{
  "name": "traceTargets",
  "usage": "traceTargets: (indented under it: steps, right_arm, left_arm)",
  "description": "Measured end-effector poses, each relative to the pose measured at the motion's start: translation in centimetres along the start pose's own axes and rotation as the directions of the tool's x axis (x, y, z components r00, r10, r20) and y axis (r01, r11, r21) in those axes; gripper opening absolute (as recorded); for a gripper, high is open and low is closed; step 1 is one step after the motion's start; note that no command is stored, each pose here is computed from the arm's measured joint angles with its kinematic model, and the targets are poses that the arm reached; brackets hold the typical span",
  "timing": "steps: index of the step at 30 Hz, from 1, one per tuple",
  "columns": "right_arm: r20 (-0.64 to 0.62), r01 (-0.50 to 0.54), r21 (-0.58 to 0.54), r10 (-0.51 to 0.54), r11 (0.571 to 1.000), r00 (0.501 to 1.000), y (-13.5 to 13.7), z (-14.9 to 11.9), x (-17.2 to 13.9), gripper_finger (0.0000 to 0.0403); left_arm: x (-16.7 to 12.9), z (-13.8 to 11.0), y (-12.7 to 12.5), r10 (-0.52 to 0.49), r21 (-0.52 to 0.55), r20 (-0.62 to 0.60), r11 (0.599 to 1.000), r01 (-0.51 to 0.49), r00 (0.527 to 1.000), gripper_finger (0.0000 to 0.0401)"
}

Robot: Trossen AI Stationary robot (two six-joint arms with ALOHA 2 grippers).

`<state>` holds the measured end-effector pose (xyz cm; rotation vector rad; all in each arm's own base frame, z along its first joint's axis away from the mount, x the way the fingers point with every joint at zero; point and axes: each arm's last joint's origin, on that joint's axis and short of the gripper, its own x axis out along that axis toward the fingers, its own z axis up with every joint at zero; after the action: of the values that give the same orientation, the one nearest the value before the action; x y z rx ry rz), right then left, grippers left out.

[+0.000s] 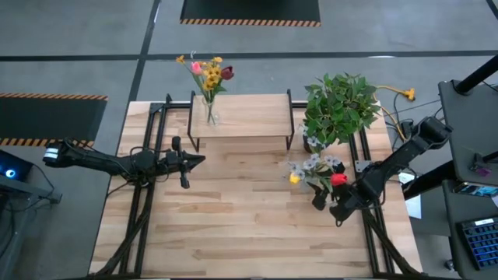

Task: Pick and place flowers into a vace then onto a shelf
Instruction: Put the transparent vase with flowers on the shelf

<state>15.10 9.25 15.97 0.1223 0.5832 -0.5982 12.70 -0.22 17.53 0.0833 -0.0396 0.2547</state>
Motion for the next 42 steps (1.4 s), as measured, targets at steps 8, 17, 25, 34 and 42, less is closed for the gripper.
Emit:
traceTargets:
  steps: [8, 17, 25, 34, 42]
  right_arm:
    - [0.03, 0.006, 0.015, -0.006, 1.0, 1.0, 0.06, 0.15, -0.02, 0.0161]
    - [0.064, -0.003, 0.059, -0.001, 0.998, 0.998, 0.23, 0.43, -0.06, 0.0136]
    - [0.09, 0.01, 0.061, -0.015, 0.998, 0.996, 0.22, 0.49, -0.05, 0.0144]
    - [0.089, 0.015, 0.066, -0.02, 0.998, 0.996, 0.11, 0.33, 0.05, 0.0172]
    - [0.107, 0.031, 0.079, -0.039, 0.996, 0.994, -0.15, 0.05, 0.19, 0.0191]
  left_arm:
    - [0.0, 0.0, 0.0, 0.0, 0.0, 0.0, 1.0, 0.0, 1.0, 0.0003]
    - [0.0, 0.0, 0.0, 0.0, 0.0, 0.0, 1.0, 0.0, 1.0, 0.0003]
    - [0.0, -0.01, 0.0, 0.0, 0.0, -0.001, 1.0, 0.0, 1.0, 0.0003]
    - [0.0, -0.02, 0.0, 0.0, 0.0, -0.002, 1.0, 0.0, 1.0, 0.0003]
    - [0.0, -0.06, -0.01, -0.001, 0.002, -0.006, 1.0, 0.001, 1.0, 0.0003]
